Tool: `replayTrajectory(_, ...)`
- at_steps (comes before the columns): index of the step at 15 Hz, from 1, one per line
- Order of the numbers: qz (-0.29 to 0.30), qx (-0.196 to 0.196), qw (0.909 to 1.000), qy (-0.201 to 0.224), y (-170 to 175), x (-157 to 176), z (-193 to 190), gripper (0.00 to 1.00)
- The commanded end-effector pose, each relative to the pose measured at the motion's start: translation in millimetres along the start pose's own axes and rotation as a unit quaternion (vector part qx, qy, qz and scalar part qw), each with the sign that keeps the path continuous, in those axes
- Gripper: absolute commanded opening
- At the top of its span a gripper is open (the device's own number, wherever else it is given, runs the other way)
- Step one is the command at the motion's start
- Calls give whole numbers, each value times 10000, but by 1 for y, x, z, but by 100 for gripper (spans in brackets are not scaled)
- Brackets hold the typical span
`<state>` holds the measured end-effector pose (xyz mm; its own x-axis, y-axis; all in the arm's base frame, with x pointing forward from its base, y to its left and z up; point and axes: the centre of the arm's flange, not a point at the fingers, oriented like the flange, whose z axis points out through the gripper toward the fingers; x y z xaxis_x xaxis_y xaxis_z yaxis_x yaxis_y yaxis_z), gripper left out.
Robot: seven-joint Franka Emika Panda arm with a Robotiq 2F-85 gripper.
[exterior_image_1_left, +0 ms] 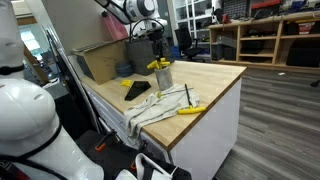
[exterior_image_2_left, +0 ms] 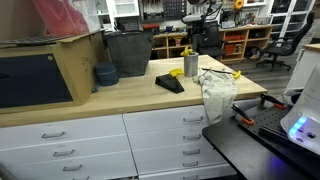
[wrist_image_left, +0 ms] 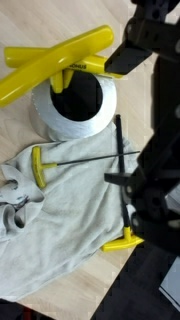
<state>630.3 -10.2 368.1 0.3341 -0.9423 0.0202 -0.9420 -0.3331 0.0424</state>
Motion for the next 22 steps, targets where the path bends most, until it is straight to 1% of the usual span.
replayTrajectory(1, -31, 11, 10000, -11, -2, -3, -1, 100)
replayTrajectory(5, -54, 19, 10000, -13, -3, -6, -1, 100)
replayTrajectory(6, -3, -78, 9999, -85, -3, -9, 2, 100)
replayTrajectory(7, 87, -70, 9999, -49, -3, -11, 2, 100)
replayTrajectory(10, 377, -38, 9993, -27, -21, -12, -4, 100)
replayTrajectory(11, 490, 15, 9988, 21, -27, -14, -4, 100)
replayTrajectory(13, 531, 148, 9985, 25, -41, -21, -8, 100)
replayTrajectory(14, 483, 259, 9984, 110, -47, -28, -12, 100)
replayTrajectory(16, 141, 426, 9986, 269, -60, -41, -16, 100)
replayTrajectory(17, 9, 427, 9986, 310, -66, -46, -17, 100)
replayTrajectory(19, -181, 354, 9987, 316, -74, -54, -13, 100)
replayTrajectory(22, -381, 124, 9987, 307, -80, -56, 0, 100)
